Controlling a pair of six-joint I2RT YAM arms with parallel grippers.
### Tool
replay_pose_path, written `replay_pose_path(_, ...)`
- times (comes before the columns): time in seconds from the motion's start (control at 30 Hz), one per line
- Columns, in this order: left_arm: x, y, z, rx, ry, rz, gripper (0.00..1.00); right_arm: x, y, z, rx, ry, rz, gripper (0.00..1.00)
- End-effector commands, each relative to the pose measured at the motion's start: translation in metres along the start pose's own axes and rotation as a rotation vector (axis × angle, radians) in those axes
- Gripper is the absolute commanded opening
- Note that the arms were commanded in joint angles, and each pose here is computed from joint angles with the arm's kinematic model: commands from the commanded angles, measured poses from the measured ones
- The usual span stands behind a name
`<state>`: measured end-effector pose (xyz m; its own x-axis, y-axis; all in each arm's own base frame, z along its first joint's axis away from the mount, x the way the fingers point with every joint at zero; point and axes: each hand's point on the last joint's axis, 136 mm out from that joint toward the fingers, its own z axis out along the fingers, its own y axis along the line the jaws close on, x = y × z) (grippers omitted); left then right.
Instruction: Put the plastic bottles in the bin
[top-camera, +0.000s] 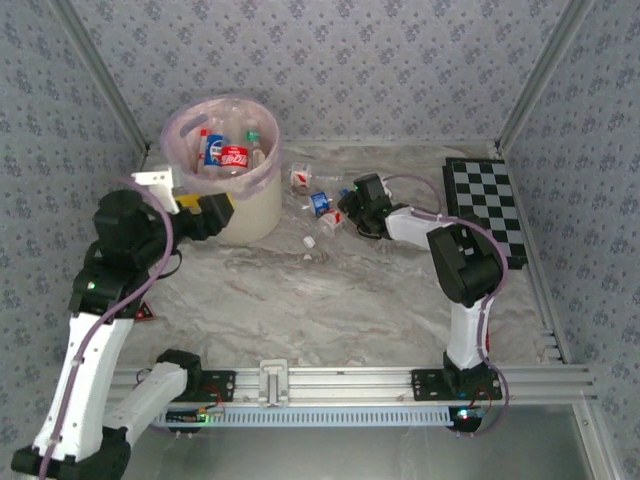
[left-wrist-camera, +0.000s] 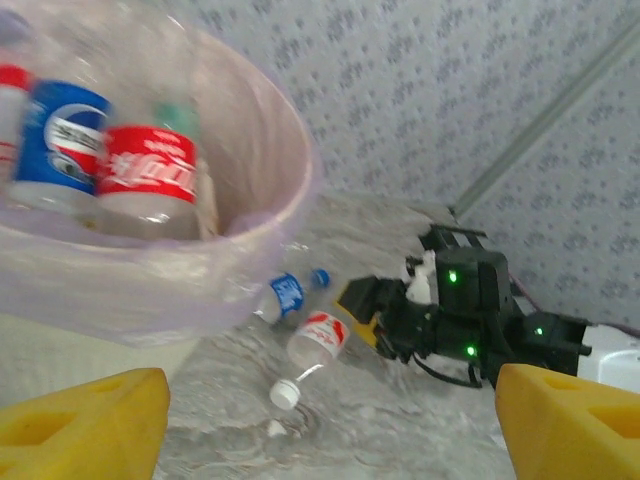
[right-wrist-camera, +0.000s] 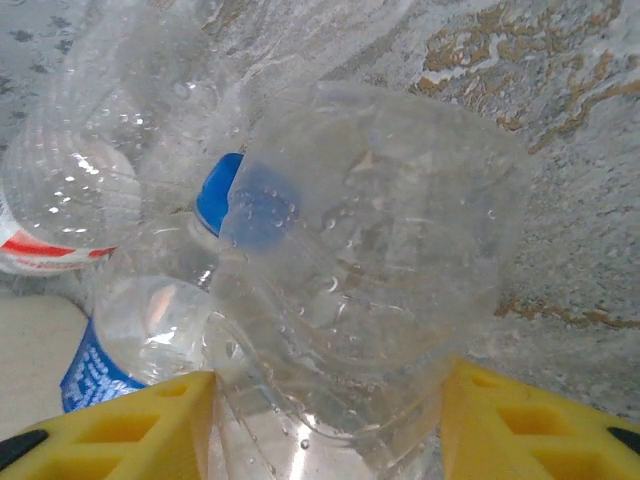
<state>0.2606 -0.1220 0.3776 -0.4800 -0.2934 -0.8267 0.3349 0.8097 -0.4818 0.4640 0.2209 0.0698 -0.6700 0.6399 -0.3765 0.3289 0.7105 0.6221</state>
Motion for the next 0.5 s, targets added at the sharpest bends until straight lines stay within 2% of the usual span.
replay_pose_path(0.0,0.0,-0.028,0.021,0.109,0.002,-0.016,0.85,-0.004,-0.008,-0.028,0.0,0.017,-0.083,0.55)
replay_pose_path(0.17,0.034,-0.068,0.066,0.246,0.124,-0.012,0.89,-0.009,-0.009,-0.075,-0.118,0.116,-0.281,0.55)
replay_pose_path(0.3,0.063,-0.095,0.098,0.334,0.217,0.005,0.93,-0.008,-0.003,-0.123,-0.314,0.245,-0.396,0.55)
replay_pose_path(0.47,0.099,-0.108,0.133,0.412,0.336,-0.011,0.96,-0.012,0.01,-0.184,-0.474,0.254,-0.556,0.55)
